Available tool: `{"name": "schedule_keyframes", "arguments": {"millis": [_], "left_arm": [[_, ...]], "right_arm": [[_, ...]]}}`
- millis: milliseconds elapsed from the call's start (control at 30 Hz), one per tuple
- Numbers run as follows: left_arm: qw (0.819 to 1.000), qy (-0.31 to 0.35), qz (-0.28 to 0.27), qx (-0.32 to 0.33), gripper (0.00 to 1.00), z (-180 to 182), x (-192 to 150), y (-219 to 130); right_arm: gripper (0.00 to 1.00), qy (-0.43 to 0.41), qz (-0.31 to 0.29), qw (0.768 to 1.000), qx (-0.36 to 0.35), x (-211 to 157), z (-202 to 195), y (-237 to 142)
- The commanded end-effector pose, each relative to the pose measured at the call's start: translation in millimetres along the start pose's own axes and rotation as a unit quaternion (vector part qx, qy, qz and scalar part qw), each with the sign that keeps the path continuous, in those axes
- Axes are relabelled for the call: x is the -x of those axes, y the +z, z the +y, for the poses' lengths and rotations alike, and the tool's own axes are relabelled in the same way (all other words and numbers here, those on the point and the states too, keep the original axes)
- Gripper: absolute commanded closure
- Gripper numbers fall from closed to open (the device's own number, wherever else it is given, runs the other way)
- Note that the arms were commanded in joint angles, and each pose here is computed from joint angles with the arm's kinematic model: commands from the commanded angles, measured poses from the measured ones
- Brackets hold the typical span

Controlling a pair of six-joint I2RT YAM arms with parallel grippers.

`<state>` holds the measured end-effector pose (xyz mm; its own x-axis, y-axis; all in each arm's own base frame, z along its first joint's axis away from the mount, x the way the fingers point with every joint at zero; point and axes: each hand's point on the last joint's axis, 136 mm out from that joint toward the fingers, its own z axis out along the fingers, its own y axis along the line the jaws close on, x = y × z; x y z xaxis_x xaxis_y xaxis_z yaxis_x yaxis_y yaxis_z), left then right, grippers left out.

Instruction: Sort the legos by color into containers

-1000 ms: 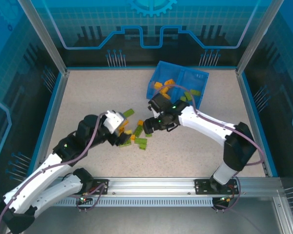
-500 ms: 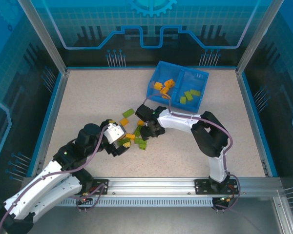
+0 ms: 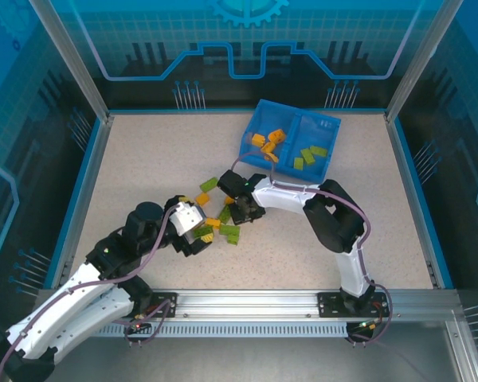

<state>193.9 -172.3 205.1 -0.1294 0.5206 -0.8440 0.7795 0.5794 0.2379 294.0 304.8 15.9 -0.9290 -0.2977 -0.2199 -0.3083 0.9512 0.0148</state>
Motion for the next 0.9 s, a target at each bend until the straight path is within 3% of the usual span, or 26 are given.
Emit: {"name": "schedule_keyframes", "arguments": {"millis": [0, 100, 233, 600, 733, 867], "left_arm": [[0.996, 0.032, -0.038, -0.076, 0.01, -28.3, 8.0, -1.9], [0.989, 0.054, -0.046, -0.127, 0.01, -46.4, 4.4, 1.0], [0.989, 0.045, -0.056, -0.131, 0.01, -46.4, 10.8, 7.2], [0.984, 0.004, -0.161, -0.077, 0.01, -21.7, 69.3, 15.1], [0.978, -0.013, -0.202, -0.055, 0.01, -12.5, 88.2, 12.0], [0.978, -0.032, -0.202, -0.047, 0.01, -7.8, 92.2, 11.0]], "right_arm": [[0.6, 0.013, -0.004, 1.0, 0.001, -2.2, -2.7, -0.6], [0.62, 0.015, -0.025, 1.0, 0.002, 0.5, -8.8, -16.4], [0.63, 0.021, -0.064, 0.998, 0.005, 5.8, -19.9, -48.3], [0.64, 0.071, -0.206, 0.976, -0.017, 62.2, -101.5, -154.1], [0.64, 0.087, -0.235, 0.965, -0.074, 94.1, -150.1, -165.7], [0.64, 0.133, -0.23, 0.959, -0.101, 122.0, -202.5, -154.0]]}}
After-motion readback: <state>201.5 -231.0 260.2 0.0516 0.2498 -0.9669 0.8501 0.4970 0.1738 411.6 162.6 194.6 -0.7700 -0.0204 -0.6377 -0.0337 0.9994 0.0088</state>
